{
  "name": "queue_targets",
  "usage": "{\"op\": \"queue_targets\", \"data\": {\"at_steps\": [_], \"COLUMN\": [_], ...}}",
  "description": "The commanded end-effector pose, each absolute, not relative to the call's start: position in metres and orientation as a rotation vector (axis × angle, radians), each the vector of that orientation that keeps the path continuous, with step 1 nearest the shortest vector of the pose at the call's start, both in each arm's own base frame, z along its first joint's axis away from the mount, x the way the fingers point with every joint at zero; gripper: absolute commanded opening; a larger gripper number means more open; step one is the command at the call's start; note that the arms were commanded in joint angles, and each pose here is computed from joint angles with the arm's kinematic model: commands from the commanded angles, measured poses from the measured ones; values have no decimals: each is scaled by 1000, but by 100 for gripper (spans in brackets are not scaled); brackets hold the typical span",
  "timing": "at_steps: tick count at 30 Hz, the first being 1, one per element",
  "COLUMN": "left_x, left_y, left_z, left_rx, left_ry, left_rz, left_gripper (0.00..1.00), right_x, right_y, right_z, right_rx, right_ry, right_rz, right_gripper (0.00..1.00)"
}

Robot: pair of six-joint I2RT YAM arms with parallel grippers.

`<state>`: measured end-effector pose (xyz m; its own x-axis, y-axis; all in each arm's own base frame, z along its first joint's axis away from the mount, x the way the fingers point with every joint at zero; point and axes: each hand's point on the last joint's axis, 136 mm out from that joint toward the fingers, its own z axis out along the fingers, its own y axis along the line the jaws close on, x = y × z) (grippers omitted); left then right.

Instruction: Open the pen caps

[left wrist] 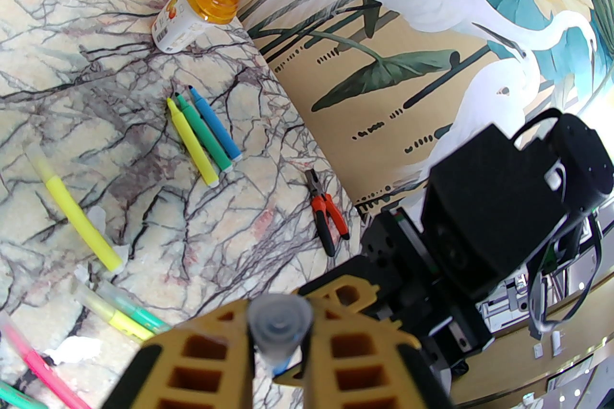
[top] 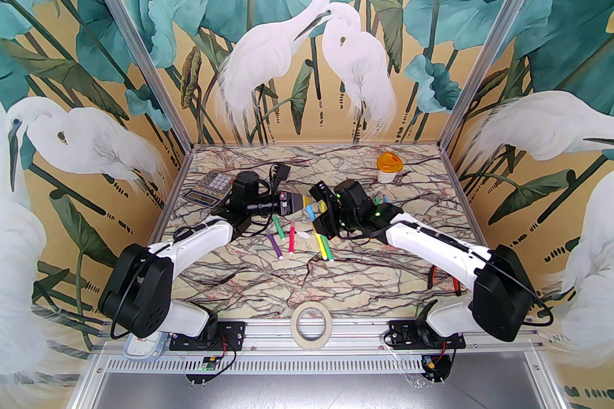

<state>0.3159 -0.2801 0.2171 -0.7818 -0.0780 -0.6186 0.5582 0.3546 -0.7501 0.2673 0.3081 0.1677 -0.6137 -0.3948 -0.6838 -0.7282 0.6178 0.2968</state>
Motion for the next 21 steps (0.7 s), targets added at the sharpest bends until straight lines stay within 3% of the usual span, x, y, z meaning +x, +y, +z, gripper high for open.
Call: {"op": "queue_targets", "data": {"at_steps": [1,7,21], "left_x": [316,314,306], "left_y": [-285,-285,-283], "left_z": [221,224,233], "left_rx": [428,434,453], "left_ry": [2055,2051,2030], "left_rz": [-1461,-1476,-1482], "left_gripper": [10,5,3], "right_x": [272,281,291], "right_y": [314,319,327], "right_z": [186,190,184], "right_rx": [-886,-866,-849], "right_ry": [2177,2145,2145], "right_rz": [766,772,788], "right_gripper": [14,32,30]}}
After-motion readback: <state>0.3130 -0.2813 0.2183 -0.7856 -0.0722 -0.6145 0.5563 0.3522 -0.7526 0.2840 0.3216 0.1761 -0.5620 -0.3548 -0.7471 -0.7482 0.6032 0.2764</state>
